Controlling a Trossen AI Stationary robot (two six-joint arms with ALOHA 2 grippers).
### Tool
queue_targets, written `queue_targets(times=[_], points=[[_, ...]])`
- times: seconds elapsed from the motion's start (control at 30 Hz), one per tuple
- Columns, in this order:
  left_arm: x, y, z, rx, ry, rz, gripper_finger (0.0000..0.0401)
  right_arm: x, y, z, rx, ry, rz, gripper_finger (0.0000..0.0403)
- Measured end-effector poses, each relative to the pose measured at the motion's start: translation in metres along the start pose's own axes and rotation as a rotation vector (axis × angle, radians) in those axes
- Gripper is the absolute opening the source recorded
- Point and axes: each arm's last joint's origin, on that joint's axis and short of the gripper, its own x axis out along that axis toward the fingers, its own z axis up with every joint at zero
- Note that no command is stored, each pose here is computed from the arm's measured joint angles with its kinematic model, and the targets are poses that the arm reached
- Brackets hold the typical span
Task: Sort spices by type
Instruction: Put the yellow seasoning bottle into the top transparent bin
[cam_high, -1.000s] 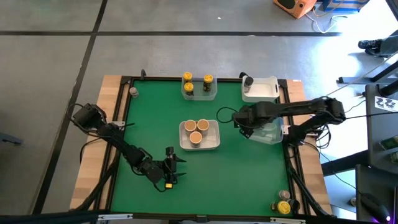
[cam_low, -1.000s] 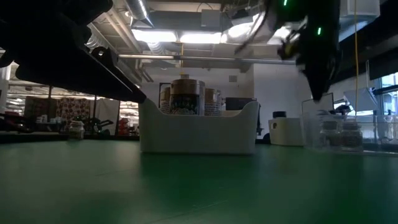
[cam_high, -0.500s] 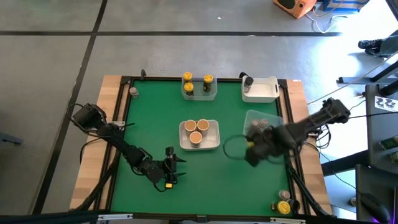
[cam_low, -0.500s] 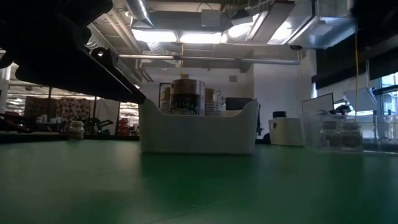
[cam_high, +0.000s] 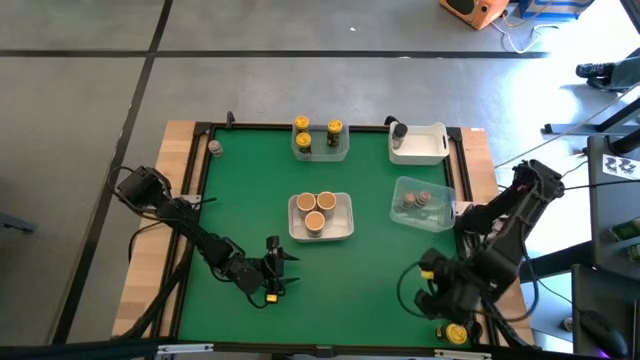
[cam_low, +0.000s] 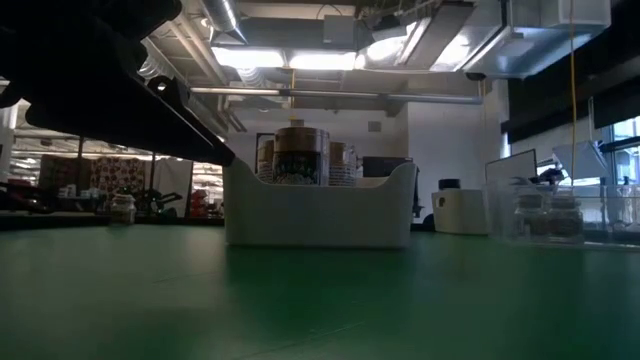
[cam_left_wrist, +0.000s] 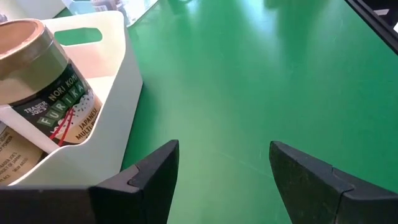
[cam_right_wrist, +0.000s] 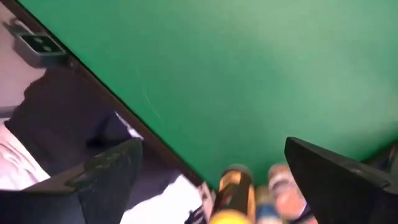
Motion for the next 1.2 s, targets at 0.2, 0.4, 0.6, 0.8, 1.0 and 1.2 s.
queue_targets(times=[0.2, 0.4, 0.6, 0.8, 1.0, 1.2], points=[[0.0, 0.0, 0.0, -0.003, -0.003, 0.0, 0.0233, 0.013, 0.003, -0.029, 0.121, 0.142, -0.06, 0.0392], [0.0, 0.0, 0.0, -0.003, -0.003, 0.001, 0.0233, 0.038, 0.012, -0.054, 0.076, 0.222, -0.111, 0.0392], [0.0, 0.0, 0.0, -0.009, -0.003, 0.001, 0.0233, 0.062, 0.015, -0.065, -0.038, 0.253, -0.19, 0.0392], [0.001, 0.002, 0.001, -0.013, -0.002, 0.006, 0.0233, 0.073, 0.016, -0.067, -0.141, 0.258, -0.218, 0.0392], [0.002, 0.003, 0.001, -0.022, -0.001, 0.011, 0.0233, 0.085, 0.014, -0.073, -0.225, 0.319, -0.287, 0.0392], [0.002, 0.003, 0.001, -0.021, 0.0, 0.011, 0.0233, 0.093, 0.013, -0.08, -0.275, 0.355, -0.308, 0.0392]])
